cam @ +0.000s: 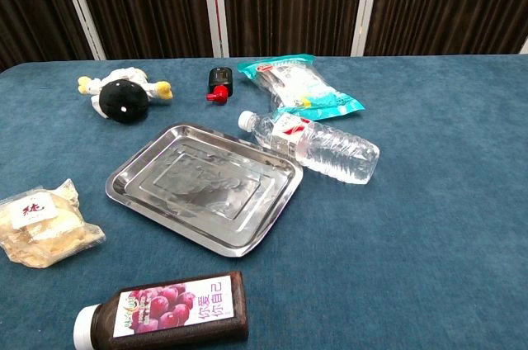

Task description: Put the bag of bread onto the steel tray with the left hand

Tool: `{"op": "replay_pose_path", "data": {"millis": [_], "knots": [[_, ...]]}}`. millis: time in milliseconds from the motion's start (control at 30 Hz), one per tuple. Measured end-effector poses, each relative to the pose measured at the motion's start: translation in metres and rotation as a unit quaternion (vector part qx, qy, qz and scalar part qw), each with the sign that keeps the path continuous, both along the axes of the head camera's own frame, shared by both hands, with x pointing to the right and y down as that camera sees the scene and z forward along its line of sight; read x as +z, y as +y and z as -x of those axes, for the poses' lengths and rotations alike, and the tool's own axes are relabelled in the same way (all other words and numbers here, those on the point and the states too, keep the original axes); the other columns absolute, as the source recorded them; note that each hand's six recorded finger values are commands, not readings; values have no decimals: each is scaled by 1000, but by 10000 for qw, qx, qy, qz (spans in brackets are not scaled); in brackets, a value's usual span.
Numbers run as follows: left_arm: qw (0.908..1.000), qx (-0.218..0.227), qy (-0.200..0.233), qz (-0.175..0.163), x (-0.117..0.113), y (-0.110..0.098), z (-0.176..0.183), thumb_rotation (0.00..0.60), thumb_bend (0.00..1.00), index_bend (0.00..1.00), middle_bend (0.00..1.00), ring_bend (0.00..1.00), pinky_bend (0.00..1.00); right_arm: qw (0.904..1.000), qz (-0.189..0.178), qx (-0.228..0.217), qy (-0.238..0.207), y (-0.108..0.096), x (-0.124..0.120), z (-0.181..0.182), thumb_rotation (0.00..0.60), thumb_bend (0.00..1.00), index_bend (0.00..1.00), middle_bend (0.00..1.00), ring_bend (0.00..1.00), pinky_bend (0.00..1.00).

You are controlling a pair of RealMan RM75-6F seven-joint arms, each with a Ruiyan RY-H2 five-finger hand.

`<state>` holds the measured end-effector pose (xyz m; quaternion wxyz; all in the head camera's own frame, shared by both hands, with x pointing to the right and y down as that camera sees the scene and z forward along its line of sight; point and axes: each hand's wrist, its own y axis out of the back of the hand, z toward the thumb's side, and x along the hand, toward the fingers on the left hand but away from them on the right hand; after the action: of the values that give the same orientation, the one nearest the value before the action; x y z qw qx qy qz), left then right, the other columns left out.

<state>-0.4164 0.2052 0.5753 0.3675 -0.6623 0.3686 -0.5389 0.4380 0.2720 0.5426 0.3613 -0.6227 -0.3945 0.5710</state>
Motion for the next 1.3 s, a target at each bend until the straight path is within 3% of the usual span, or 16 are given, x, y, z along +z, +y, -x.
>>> {"op": "replay_pose_path", "data": {"millis": [300,467,567,833,1000,1100,1233,1300], "knots": [[9993,83,-56,370,10,4,-3,600,36,0,0,0,24,10000,1,-17,-34,1,0,3,600,303,0,0,0,76],[9954,316,-270,857,29,6,-9,600,47,52,18,64,253,10000,-5,-33,-47,0,0,4,600,303,0,0,0,76],[9913,469,-482,1128,41,7,-13,600,54,120,87,133,325,10000,12,-11,-54,0,1,4,600,303,0,0,0,76],[9809,848,-876,1515,71,14,-32,600,66,154,147,164,356,10000,-20,12,-73,-1,-1,3,600,303,0,0,0,76],[9771,1047,-995,1561,85,16,-46,600,97,211,189,185,356,10000,-36,-10,-92,-2,-1,4,600,304,0,0,0,75],[9753,1149,-1022,1588,94,18,-57,600,190,359,301,270,409,9999,-49,-6,-126,-2,-2,5,600,303,0,0,0,75],[9753,1256,-1060,1475,105,19,-75,600,326,571,564,520,634,9998,-74,9,-165,-3,-3,4,600,303,0,0,0,76],[9764,1245,-1088,1392,105,18,-77,600,356,651,652,603,696,9998,-86,18,-174,-3,-4,3,600,304,0,0,0,76]]}}
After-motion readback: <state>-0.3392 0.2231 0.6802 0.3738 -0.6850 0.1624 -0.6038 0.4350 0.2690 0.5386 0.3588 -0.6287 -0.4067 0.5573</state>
